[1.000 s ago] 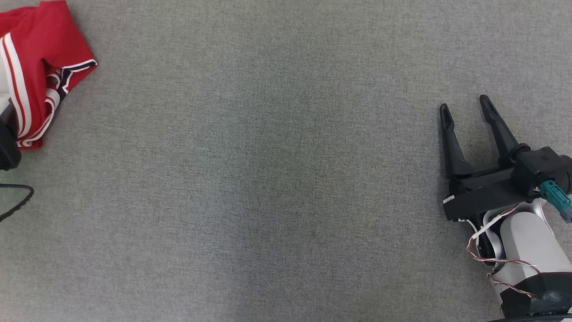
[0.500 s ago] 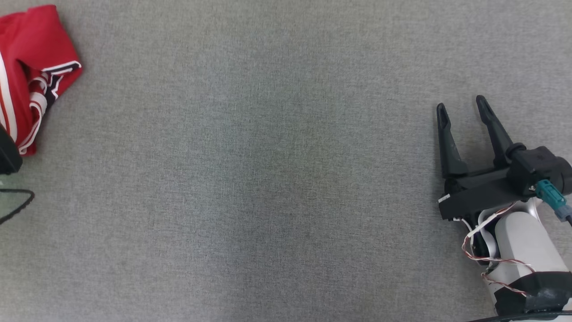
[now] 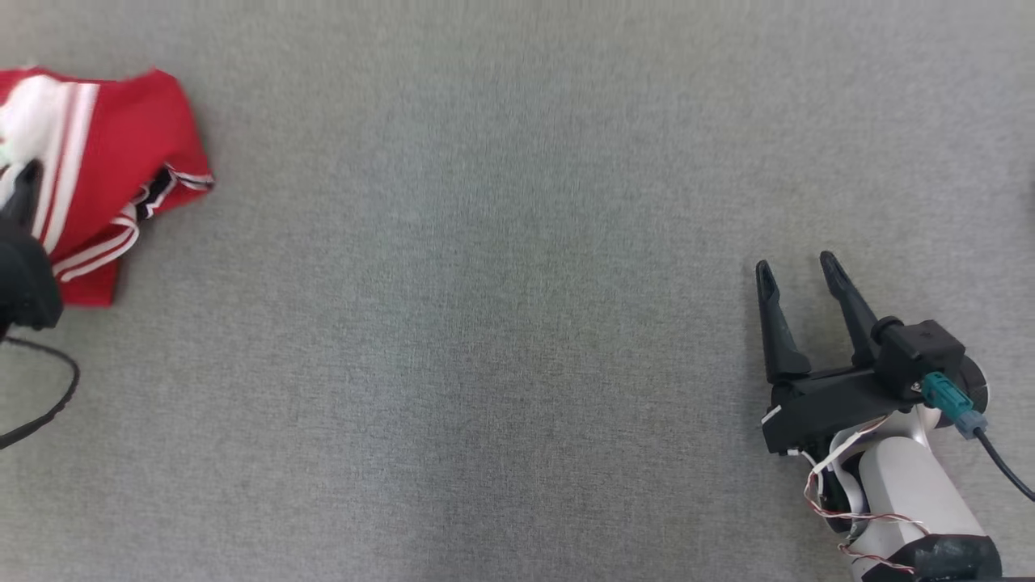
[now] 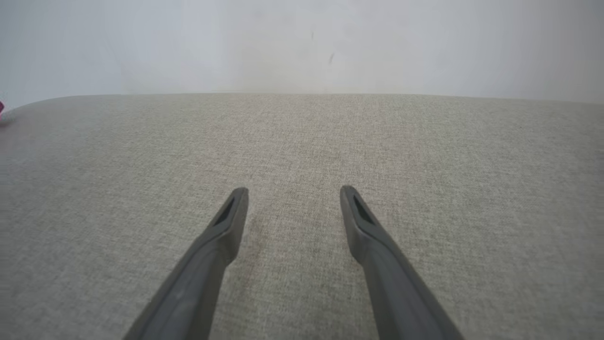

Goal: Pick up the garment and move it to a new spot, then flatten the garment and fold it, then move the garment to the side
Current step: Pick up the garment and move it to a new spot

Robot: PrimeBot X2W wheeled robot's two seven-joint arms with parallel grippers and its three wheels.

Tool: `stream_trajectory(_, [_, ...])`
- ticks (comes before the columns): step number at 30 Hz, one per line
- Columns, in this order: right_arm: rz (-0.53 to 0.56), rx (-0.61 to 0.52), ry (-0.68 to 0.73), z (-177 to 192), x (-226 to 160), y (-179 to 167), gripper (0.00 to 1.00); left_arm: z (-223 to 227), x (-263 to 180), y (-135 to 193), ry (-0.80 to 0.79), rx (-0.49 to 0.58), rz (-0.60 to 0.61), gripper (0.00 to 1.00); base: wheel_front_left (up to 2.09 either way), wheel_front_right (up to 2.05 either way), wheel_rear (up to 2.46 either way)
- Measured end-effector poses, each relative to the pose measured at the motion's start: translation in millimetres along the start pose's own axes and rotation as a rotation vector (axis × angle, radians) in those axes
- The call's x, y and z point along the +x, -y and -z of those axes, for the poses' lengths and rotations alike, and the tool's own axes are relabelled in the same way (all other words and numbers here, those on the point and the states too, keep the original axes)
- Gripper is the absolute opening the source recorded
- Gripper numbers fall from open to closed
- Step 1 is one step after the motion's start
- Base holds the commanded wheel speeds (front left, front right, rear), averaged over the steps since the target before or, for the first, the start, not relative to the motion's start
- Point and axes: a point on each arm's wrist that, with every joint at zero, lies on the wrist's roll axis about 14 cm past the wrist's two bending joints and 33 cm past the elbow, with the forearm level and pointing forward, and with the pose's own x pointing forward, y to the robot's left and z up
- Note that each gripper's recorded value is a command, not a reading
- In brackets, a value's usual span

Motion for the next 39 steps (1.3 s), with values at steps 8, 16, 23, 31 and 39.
stream_trajectory(8, [0.011,0.012,0.051,-26.6,-11.7,-7.5,1.0,-83.6,-19.5,27.9,0.249,0.072,0.078,0.0,0.0,0.0,0.0])
stream_trajectory(16, [0.04,0.024,0.09,-46.0,-29.9,-9.2,1.0,-143.0,-42.6,81.7,0.448,0.107,0.22,0.0,0.0,0.0,0.0])
stream_trajectory(23, [0.099,0.025,0.106,-54.2,-51.7,3.6,1.0,-168.3,-54.4,146.8,0.55,0.053,0.373,0.0,0.0,0.0,0.0])
stream_trajectory(31, [0.19,0.018,0.116,-59.4,-80.9,27.3,1.0,-175.3,-77.0,242.7,0.61,-0.027,0.596,0.0,0.0,0.0,0.0])
stream_trajectory(39, [0.249,0.013,0.117,-60.8,-98.5,42.6,1.0,-161.9,-96.8,308.1,0.613,-0.092,0.741,0.0,0.0,0.0,0.0])
